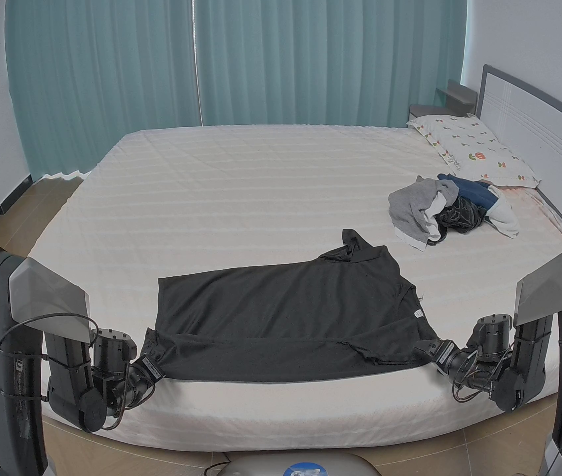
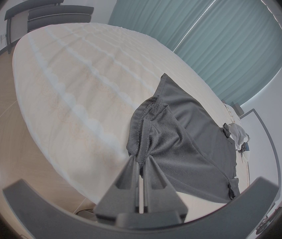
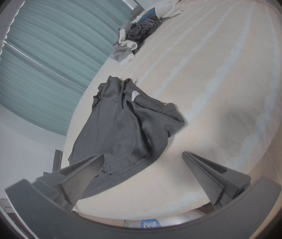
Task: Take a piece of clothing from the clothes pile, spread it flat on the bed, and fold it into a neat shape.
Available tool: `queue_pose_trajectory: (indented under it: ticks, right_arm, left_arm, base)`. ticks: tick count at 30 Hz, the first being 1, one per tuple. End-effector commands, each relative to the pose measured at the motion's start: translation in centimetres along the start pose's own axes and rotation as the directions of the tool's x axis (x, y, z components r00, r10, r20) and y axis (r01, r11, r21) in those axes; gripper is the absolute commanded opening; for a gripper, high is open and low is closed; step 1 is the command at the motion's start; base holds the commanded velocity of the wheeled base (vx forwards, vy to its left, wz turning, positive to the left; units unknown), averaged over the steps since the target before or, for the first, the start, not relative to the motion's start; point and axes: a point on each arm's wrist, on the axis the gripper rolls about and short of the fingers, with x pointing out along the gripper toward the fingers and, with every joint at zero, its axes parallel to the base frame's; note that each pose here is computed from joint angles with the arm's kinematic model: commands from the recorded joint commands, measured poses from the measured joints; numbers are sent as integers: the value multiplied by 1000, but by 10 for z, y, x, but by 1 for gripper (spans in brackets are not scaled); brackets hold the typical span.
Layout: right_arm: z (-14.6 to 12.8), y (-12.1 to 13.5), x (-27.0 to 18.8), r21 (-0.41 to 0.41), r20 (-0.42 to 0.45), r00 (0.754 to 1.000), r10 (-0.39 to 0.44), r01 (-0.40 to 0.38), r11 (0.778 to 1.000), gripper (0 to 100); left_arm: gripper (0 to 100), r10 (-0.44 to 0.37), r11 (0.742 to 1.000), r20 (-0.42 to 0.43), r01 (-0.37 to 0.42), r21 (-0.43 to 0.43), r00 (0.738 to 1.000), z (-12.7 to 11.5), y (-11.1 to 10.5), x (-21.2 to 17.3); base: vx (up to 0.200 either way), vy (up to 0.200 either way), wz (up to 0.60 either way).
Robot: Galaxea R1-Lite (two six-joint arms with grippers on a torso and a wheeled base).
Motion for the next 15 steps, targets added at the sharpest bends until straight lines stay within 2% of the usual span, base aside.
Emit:
queue_pose_trajectory:
  ticks: [1,7,15]
  right_arm:
    - [4,3,8,-2,24,1000,12,-12,1000,100]
    - [5,3,14,-13,30,999,19,-19,1000,100]
    - [-2,12,22,-69,8,1000,23,-22,997,100]
  left_arm:
    - [0,-3,1000,2,3,-2,1000,0,-1,1]
    - [0,-4,1000,1,4,-2,1000,0,-1,1]
    - [0,-13,1000,9,13,-6,1000,2,-2,3]
  base:
    - [0,0,0]
    - [0,0,0]
    - [0,0,0]
